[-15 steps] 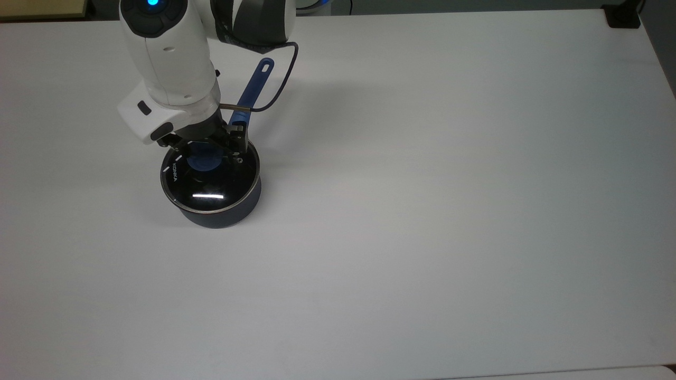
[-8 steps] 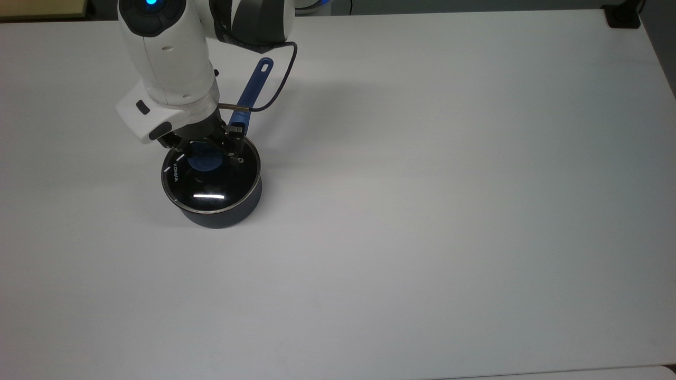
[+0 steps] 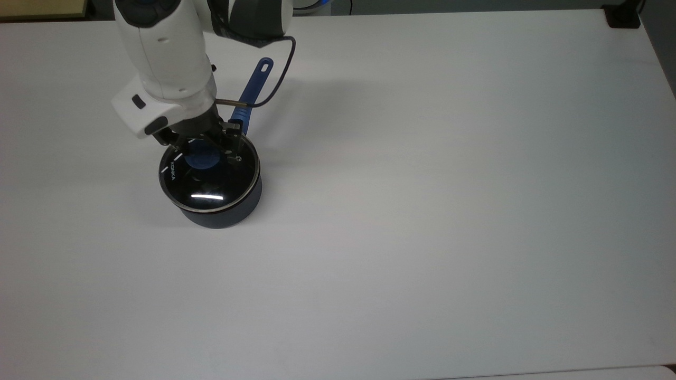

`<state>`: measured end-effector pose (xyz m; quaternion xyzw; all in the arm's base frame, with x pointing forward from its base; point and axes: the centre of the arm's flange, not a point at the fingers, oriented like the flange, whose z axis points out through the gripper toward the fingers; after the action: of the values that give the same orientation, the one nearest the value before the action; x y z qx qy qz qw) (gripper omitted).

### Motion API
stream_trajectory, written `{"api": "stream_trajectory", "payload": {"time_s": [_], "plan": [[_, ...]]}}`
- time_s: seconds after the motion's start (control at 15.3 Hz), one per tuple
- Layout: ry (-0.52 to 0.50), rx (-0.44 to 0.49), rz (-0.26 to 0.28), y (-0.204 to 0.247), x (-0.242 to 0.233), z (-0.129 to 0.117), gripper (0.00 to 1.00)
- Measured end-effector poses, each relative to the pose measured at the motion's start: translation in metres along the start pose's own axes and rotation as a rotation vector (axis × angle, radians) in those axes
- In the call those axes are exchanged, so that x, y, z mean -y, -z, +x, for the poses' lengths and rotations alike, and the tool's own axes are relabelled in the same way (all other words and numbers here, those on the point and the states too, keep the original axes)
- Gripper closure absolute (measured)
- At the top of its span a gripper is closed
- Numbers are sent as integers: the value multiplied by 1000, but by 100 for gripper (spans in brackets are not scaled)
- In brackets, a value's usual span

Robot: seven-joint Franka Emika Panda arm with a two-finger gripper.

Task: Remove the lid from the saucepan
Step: 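Lift the glass lid off the saucepan and carry it aside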

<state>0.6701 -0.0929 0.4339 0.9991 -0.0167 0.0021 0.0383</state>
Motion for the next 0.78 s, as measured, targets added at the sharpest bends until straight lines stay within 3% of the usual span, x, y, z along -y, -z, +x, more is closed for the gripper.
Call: {"api": "stream_trajectory", "payload": {"time_s": [0.46, 0.78], "plan": [[-5, -48, 7, 32, -4, -5, 39], [64, -25, 23, 50, 41, -12, 39]]}}
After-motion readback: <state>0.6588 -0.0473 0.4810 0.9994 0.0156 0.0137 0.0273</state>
